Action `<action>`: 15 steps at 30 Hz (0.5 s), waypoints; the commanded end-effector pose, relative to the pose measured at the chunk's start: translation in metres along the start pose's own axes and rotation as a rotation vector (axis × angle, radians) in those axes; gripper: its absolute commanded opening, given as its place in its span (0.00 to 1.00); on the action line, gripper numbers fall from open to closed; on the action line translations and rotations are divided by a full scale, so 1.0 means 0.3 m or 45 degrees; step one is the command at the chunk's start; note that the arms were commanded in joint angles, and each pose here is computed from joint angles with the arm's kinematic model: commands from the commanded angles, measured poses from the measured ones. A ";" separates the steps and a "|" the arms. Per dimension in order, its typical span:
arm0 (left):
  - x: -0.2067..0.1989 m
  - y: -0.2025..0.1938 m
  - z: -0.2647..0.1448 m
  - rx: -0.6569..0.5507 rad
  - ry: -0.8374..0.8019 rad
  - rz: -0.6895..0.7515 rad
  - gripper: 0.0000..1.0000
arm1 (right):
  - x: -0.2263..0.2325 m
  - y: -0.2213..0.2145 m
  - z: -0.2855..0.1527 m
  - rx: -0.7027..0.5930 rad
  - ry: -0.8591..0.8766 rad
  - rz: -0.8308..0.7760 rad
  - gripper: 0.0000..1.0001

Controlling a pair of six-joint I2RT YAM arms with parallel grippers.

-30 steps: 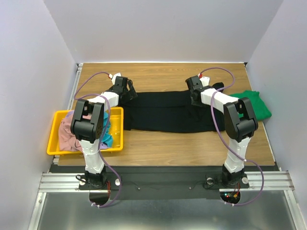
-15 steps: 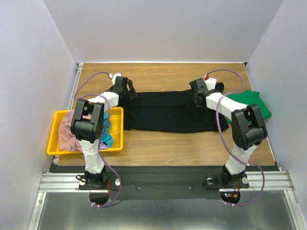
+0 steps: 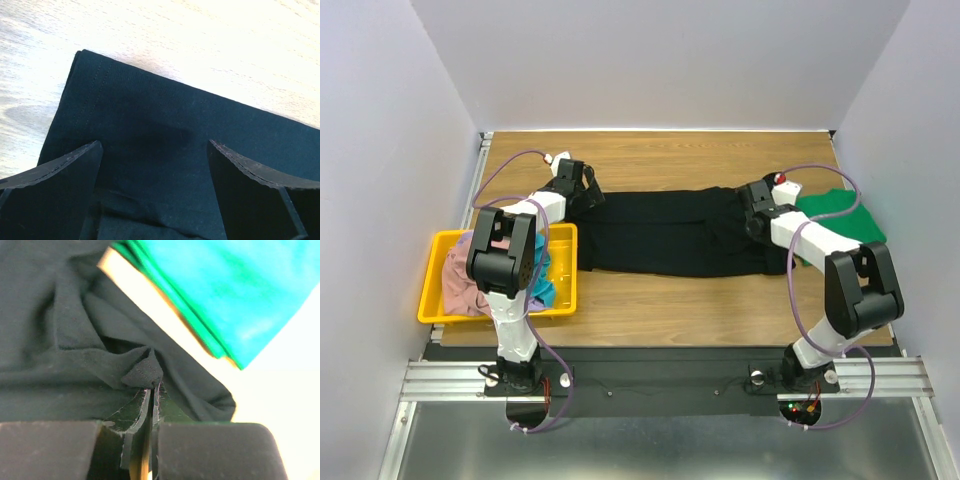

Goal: Fold and stack the t-shirts
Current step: Fold the tshirt

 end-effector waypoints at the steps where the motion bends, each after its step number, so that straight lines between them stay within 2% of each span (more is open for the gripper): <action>1: 0.080 -0.022 -0.003 0.032 0.086 0.007 0.98 | -0.093 -0.012 -0.020 -0.026 -0.096 0.082 0.04; 7: 0.078 -0.021 -0.003 0.035 0.080 0.003 0.98 | -0.088 -0.006 -0.065 -0.022 0.000 0.142 0.03; 10: 0.075 -0.022 -0.004 0.038 0.073 0.003 0.98 | -0.030 0.011 -0.100 0.015 0.150 0.123 0.02; 15: 0.071 -0.024 -0.007 0.042 0.061 0.004 0.99 | 0.015 0.059 -0.145 0.015 0.275 0.156 0.02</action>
Point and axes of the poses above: each gripper's point midway between its finger pads, its own z axis out along the fingers, its own x axis along the line the jaws close on, y = z × x, the point moved 1 cm from there along -z, back along the fingers, and after that the axes turned 7 degrees about -z, right-handed, at the moved point
